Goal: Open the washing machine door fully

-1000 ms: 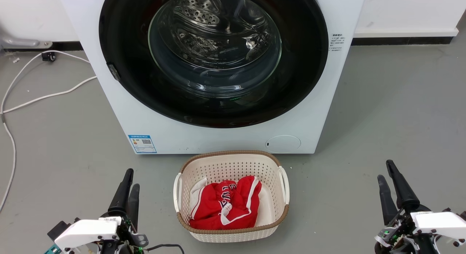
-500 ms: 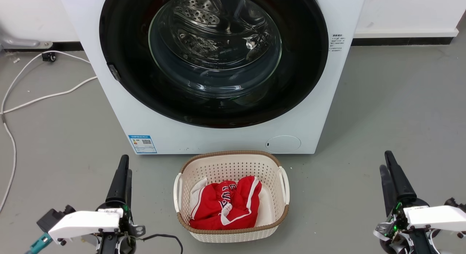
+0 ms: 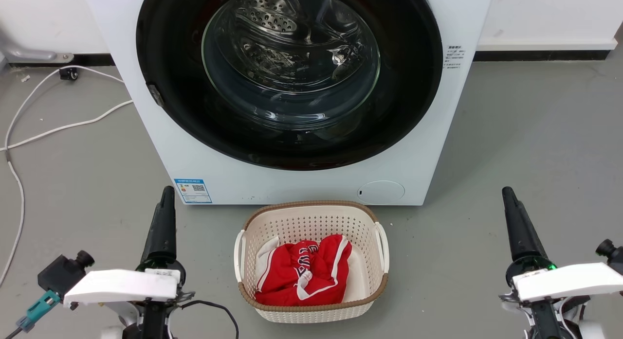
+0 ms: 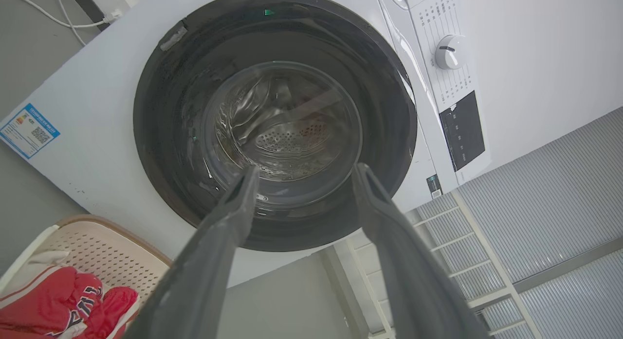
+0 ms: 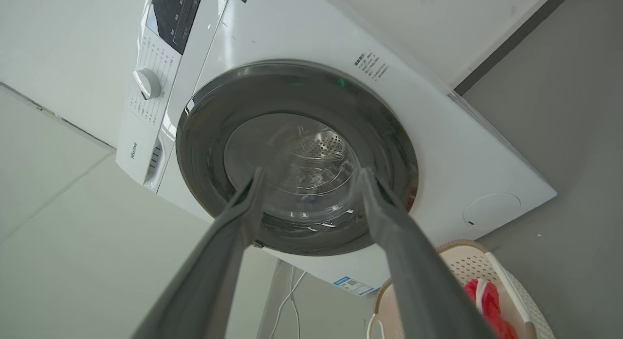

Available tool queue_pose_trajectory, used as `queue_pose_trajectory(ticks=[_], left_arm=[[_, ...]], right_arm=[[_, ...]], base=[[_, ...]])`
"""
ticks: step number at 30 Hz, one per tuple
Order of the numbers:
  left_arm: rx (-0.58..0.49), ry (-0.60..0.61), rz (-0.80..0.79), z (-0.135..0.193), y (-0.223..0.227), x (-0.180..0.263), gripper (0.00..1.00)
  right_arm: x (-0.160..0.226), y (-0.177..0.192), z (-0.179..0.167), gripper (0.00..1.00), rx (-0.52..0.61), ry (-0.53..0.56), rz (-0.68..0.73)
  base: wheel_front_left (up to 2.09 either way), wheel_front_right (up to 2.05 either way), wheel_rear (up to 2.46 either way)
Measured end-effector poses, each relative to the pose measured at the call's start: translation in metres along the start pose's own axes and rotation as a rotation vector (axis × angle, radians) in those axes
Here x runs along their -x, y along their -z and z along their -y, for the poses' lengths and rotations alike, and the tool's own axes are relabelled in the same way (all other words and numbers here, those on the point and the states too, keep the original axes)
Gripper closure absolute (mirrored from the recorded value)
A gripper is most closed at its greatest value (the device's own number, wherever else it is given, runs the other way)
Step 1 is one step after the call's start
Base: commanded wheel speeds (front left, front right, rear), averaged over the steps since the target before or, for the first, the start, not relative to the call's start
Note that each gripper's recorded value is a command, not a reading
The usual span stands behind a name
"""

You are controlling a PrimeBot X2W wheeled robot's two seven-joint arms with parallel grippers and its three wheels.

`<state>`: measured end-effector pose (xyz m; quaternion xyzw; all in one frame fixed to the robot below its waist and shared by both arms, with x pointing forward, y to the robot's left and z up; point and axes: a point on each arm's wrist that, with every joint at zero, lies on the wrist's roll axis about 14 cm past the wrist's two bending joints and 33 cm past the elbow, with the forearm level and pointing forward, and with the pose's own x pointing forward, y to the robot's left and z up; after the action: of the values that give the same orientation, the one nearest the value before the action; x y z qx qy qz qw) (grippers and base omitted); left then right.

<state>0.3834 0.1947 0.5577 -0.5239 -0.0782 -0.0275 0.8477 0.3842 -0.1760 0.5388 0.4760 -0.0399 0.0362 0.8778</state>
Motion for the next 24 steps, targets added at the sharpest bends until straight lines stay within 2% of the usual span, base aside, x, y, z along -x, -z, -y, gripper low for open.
queue_pose_trajectory(ticks=[13, 24], left_arm=[[-0.287, 0.059, 0.019, 0.016, -0.004, 0.001, 0.00], [-0.482, 0.062, 0.009, 0.012, 0.000, 0.006, 0.00]], right_arm=[[0.003, 0.006, -0.010, 0.00, 0.332, -0.045, -0.015], [0.007, 0.012, -0.005, 0.00, 0.510, -0.043, -0.047]], base=[[0.00, 0.00, 0.00], [0.00, 0.00, 0.00]])
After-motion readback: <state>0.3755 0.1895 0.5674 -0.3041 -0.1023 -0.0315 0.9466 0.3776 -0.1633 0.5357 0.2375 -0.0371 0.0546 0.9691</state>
